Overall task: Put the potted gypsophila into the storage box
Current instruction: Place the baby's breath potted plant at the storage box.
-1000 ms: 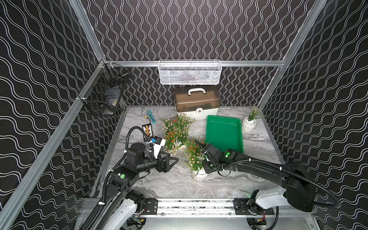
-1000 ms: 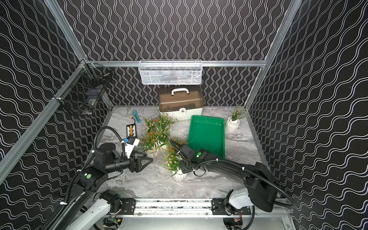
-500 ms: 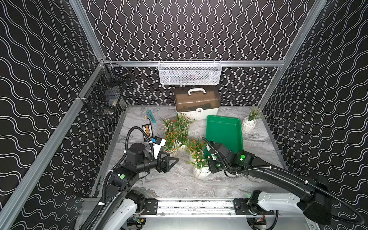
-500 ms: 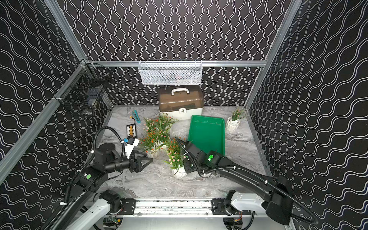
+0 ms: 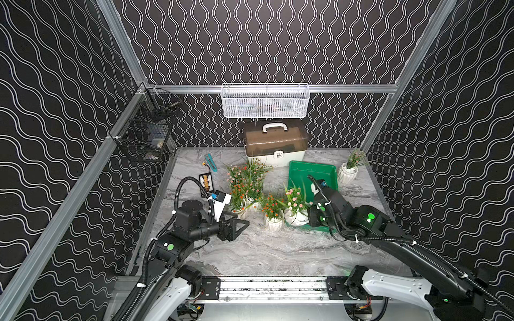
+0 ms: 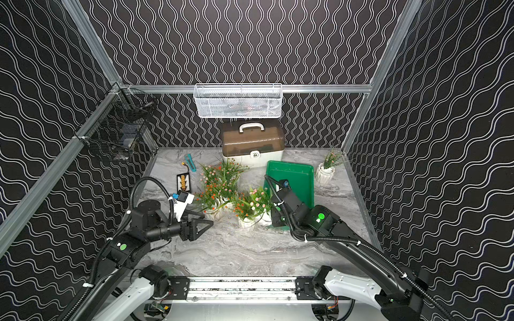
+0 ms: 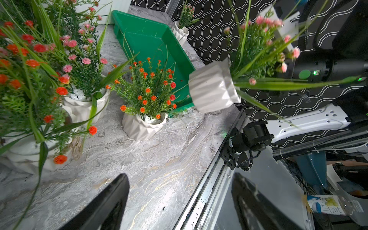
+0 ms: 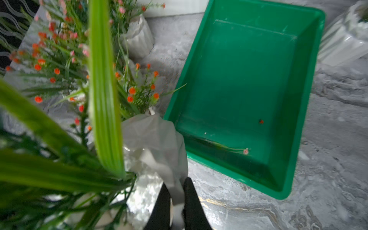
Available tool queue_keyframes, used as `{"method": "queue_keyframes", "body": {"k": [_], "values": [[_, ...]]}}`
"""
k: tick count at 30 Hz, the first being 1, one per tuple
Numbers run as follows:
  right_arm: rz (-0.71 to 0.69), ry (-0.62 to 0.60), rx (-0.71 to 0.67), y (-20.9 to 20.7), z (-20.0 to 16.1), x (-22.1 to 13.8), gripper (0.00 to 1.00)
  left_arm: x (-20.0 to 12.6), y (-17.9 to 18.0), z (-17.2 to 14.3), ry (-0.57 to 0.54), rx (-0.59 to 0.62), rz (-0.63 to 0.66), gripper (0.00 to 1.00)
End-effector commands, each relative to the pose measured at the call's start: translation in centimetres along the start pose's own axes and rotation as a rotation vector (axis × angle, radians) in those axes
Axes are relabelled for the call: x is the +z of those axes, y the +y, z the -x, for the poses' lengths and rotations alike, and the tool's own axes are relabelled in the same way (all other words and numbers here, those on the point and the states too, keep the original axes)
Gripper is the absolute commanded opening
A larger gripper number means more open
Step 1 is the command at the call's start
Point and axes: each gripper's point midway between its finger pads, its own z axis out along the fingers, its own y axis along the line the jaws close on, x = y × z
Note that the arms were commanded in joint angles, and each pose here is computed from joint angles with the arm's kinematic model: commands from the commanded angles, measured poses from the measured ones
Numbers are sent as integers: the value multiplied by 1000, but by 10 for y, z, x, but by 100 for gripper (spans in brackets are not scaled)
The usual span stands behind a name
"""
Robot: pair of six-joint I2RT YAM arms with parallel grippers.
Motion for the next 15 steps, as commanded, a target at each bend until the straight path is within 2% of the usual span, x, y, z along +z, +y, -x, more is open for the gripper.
{"method": "queue_keyframes", "body": {"k": [1, 8, 15], "values": [[-12, -67, 42, -15, 29, -8, 0, -1, -4, 4, -11, 36, -13, 84], [-33, -76, 153, -52, 67, 11, 0, -1, -3, 4, -14, 36, -11, 85], [-57, -51, 247, -85, 96, 49, 0, -4, -2, 5, -26, 41, 11, 88]]}}
